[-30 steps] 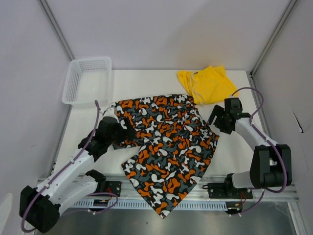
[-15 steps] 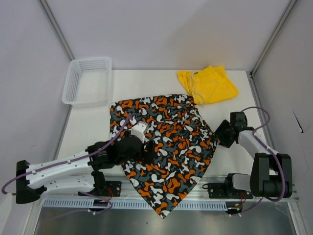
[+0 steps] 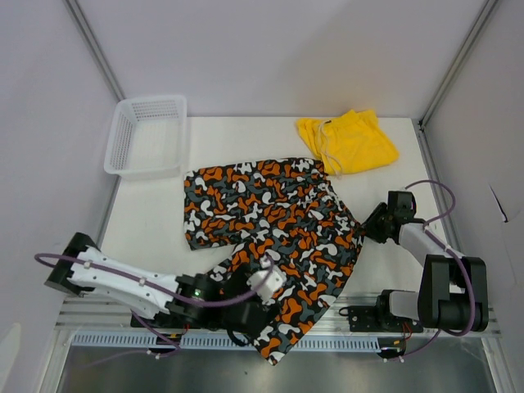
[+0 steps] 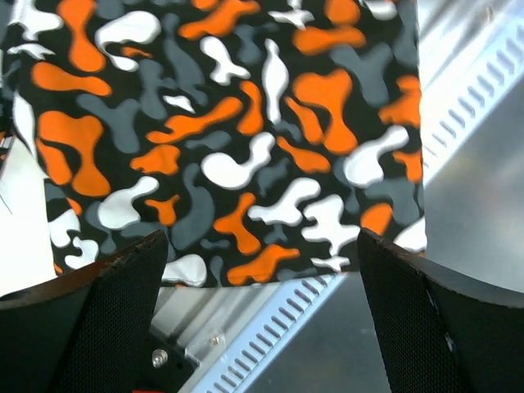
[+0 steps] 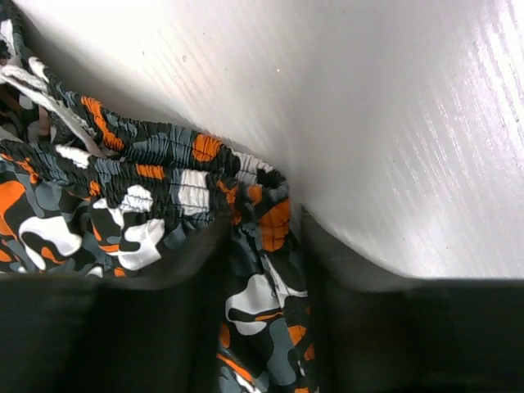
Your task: Fold and stack the shorts
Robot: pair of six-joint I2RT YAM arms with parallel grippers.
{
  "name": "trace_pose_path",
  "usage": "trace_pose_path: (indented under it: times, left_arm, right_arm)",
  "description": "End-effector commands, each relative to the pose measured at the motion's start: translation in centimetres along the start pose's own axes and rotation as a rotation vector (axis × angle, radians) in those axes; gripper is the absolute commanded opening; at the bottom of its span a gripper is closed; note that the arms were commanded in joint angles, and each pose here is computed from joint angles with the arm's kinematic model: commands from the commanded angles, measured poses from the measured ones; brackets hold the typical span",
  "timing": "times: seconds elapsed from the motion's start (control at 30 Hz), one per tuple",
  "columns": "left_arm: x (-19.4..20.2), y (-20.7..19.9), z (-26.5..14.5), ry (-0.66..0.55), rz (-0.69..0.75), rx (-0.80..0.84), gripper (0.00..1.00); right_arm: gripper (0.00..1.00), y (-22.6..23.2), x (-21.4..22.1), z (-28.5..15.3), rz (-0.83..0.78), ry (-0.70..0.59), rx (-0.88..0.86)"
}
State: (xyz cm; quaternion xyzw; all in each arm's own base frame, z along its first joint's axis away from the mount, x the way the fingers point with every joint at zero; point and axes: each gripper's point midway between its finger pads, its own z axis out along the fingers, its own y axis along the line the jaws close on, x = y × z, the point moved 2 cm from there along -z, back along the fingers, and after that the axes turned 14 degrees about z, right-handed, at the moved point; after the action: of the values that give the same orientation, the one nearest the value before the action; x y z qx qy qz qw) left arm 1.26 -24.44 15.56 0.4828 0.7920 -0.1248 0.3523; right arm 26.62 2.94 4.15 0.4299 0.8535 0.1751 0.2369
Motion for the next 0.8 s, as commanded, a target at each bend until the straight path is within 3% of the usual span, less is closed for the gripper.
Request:
trace_pose_path:
  times: [0.0, 0.07, 0.1, 0.17, 0.4, 0.6, 0.77]
  left_arm:
    - [-0.3, -1.2, -1.1, 0.026, 0.083, -0.077, 0.98]
    - [-0.3, -2.8, -0.9, 0.066, 0.114, -0.086, 0.99]
    - [0.2, -3.5, -1.0, 0.083, 0.147, -0.080, 0.99]
    - [0.6, -5.3, -1.0, 0.106, 0.178, -0.050, 0.99]
    - [1.8, -11.3, -1.3, 0.128, 0.191, 0.169, 0.91]
    - [1.8, -15.4, -0.3, 0.151, 0.208, 0.237, 0.90]
    - [2.1, -16.8, 1.2, 0.201, 0.157, 0.239, 0.81]
  right_arm:
    - [0.32, 0.4, -1.1, 0.2, -0.036, -0.053, -0.029]
    - [0.21, 0.6, -1.4, 0.4, -0.049, -0.061, -0.039]
    - [0.08, 0.5, -1.4, 0.5, -0.050, -0.058, -0.035]
    - [0.01, 0.4, -1.2, 0.7, -0.050, -0.051, -0.041]
    - [0.00, 0.6, -0.9, 0.8, -0.050, -0.042, -0.074]
    - [0.00, 0.8, -0.7, 0.4, -0.053, -0.048, -0.102]
    - [0.00, 0.9, -0.7, 0.4, -0.052, -0.050, -0.107]
